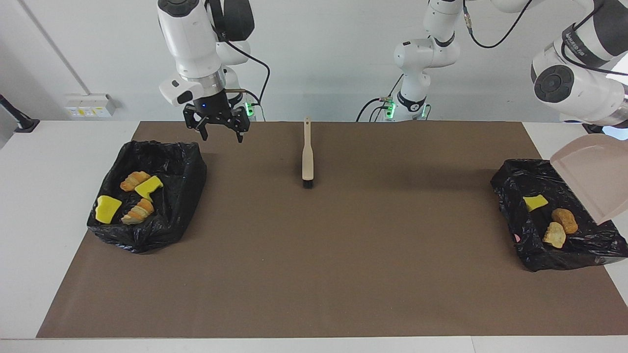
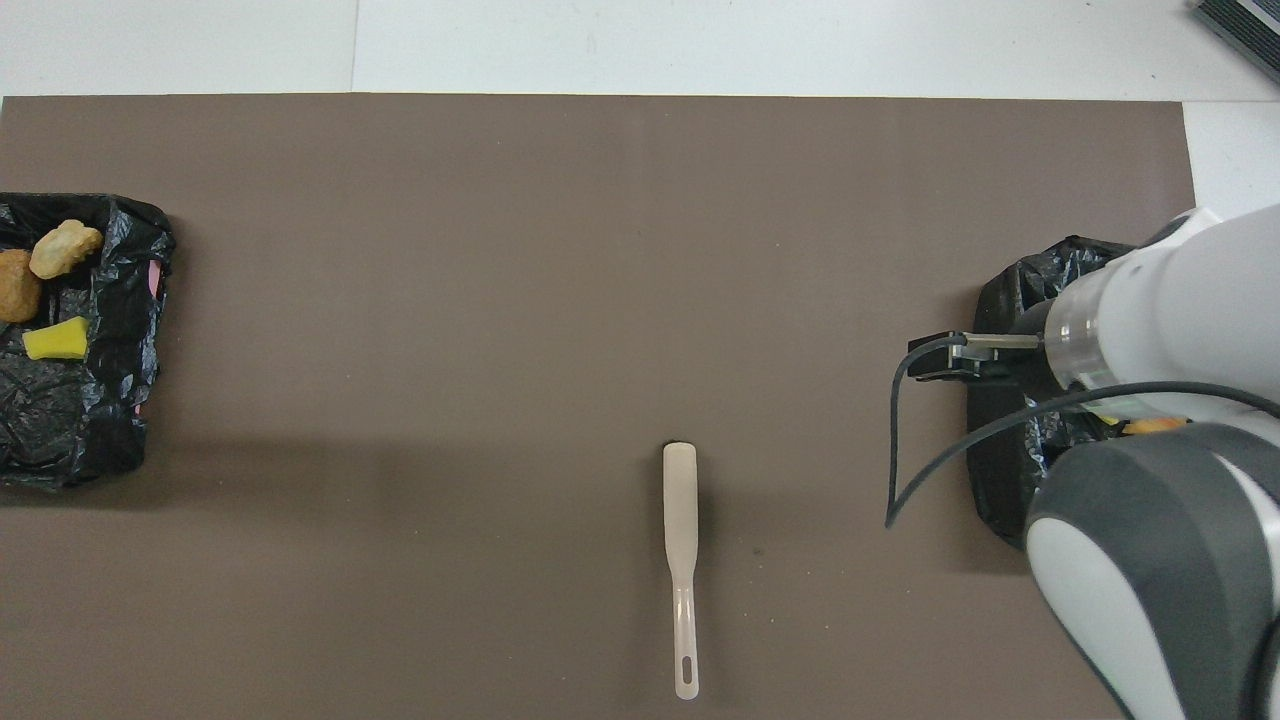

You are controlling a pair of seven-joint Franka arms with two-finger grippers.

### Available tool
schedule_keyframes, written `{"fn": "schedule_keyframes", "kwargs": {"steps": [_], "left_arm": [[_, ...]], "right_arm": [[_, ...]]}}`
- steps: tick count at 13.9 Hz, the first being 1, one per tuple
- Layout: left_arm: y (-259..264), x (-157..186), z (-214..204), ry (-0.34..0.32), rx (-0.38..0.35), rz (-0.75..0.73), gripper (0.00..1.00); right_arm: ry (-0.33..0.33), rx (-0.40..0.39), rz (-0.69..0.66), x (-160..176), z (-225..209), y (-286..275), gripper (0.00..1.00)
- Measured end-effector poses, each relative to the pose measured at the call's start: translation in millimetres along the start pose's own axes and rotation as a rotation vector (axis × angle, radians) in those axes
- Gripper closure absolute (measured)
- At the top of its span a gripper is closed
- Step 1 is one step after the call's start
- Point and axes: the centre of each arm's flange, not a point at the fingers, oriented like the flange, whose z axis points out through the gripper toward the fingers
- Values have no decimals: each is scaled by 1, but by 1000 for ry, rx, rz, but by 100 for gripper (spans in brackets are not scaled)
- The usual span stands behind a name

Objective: Sweep and dump trash in bin

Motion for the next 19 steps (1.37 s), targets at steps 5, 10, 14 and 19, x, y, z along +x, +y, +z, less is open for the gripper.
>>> {"fn": "schedule_keyframes", "kwargs": {"steps": [5, 10, 14, 19], "left_arm": [[6, -6, -32, 347, -104, -130, 68], [8, 27, -62, 616, -179, -204, 68], [10, 66, -65, 757, -311, -360, 68], [-2, 146, -91, 824, -406, -533, 68]], "right_arm": [[-28, -19, -36, 5, -40, 59, 0], [-35, -5, -93, 7, -70, 138, 0], [-52, -6, -100, 9, -62, 134, 0], [-59, -6, -115, 8, -62, 131, 0]]}}
